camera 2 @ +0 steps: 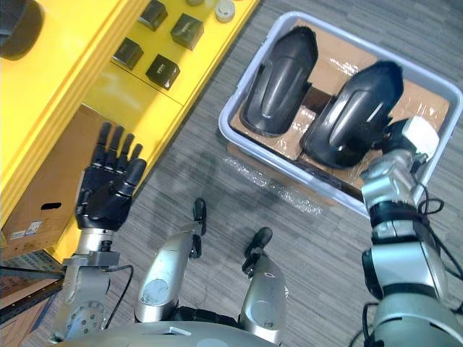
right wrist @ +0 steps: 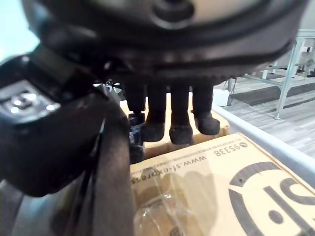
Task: Walk over and take three plastic housings, then place them on the shelf
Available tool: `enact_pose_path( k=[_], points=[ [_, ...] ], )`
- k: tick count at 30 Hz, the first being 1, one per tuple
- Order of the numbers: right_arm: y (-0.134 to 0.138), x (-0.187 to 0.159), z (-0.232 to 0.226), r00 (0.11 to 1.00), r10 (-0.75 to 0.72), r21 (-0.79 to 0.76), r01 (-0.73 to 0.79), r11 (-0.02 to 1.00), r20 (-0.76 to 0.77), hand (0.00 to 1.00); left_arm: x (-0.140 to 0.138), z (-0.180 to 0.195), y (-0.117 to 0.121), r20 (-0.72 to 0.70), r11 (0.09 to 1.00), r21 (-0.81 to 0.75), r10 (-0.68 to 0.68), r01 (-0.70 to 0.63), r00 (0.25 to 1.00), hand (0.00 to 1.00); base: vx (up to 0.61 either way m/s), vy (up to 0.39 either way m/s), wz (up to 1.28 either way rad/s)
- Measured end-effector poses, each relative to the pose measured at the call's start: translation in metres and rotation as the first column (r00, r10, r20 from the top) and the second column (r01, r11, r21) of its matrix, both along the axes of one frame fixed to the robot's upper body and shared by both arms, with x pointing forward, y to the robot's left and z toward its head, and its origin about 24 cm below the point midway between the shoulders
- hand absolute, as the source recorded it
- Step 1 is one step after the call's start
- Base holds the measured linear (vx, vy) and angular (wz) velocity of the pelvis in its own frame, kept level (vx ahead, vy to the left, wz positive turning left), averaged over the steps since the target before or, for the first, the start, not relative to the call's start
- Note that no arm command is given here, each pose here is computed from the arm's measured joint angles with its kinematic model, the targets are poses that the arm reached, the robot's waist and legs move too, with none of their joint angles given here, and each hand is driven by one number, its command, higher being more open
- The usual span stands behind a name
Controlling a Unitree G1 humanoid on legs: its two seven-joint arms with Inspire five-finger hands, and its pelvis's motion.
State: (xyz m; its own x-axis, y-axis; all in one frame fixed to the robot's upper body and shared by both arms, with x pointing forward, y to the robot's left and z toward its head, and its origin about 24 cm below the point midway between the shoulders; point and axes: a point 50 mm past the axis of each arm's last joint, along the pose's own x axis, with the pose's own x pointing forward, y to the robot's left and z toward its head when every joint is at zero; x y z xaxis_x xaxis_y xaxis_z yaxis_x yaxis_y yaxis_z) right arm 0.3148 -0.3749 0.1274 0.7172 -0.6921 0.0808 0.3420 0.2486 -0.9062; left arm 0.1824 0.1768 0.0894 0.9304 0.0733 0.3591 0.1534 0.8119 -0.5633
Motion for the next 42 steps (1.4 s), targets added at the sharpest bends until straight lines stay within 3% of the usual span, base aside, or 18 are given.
enact_pose_path(
  k=[4,9,14,19,20,24,26,29,32,38,42],
  points=[
    [0.008,-0.01,-0.007,0.998,0.061,-0.065,-0.059,0.996,0.023,0.0,0.002,0.001,0.009,-0.047,0.987,0.144,0.081,-0.074,0.996,1.0,0.03,-0.013,-0.08],
    [0.026,-0.01,-0.002,0.984,0.14,-0.11,-0.128,0.986,0.11,0.0,0.006,-0.003,0.009,-0.117,0.97,0.244,0.031,-0.001,0.993,1.0,0.08,-0.017,-0.12],
    [0.03,-0.009,0.009,0.973,0.174,-0.161,-0.149,0.976,0.154,0.0,0.02,0.003,-0.003,-0.141,0.923,0.345,-0.132,0.174,0.981,1.0,0.1,-0.011,-0.18],
    [0.048,-0.001,0.002,0.957,0.246,-0.147,-0.224,0.963,0.151,0.0,0.057,0.001,-0.038,-0.245,0.822,0.384,-0.347,0.419,0.905,1.0,0.05,0.0,-0.33],
    [0.052,0.001,-0.001,0.955,0.257,-0.132,-0.238,0.962,0.15,1.0,0.061,-0.004,-0.04,-0.272,0.815,0.382,-0.352,0.436,0.896,1.0,0.05,-0.008,-0.24],
    [0.074,0.007,-0.02,0.941,0.318,-0.041,-0.315,0.948,0.12,1.0,0.08,-0.022,-0.041,-0.376,0.808,0.382,-0.308,0.449,0.874,1.0,0.0,-0.016,-0.23],
    [0.076,0.006,-0.033,0.944,0.3,0.076,-0.312,0.947,0.136,1.0,0.084,-0.021,-0.041,-0.376,0.804,0.414,-0.275,0.426,0.885,1.0,-0.03,-0.01,-0.08],
    [0.086,-0.005,-0.076,0.962,0.15,0.49,-0.246,0.836,0.226,1.0,0.086,-0.015,-0.041,-0.33,0.817,0.452,-0.221,0.359,0.918,1.0,0.0,0.0,0.0],
    [0.109,-0.02,-0.123,0.985,0.067,0.692,-0.16,0.704,0.16,1.0,0.091,-0.004,-0.044,-0.255,0.834,0.468,-0.189,0.292,0.948,1.0,-0.03,0.017,-0.02],
    [0.123,-0.008,-0.127,0.988,0.06,0.727,-0.145,0.672,0.142,1.0,0.099,0.021,-0.052,-0.102,0.849,0.486,-0.182,0.208,0.978,1.0,-0.1,0.029,-0.01],
    [0.107,0.021,-0.079,0.96,0.063,0.654,-0.233,0.72,0.272,1.0,0.105,0.04,-0.057,-0.009,0.865,0.477,-0.175,0.158,0.985,1.0,-0.12,0.039,-0.01]
  ],
)
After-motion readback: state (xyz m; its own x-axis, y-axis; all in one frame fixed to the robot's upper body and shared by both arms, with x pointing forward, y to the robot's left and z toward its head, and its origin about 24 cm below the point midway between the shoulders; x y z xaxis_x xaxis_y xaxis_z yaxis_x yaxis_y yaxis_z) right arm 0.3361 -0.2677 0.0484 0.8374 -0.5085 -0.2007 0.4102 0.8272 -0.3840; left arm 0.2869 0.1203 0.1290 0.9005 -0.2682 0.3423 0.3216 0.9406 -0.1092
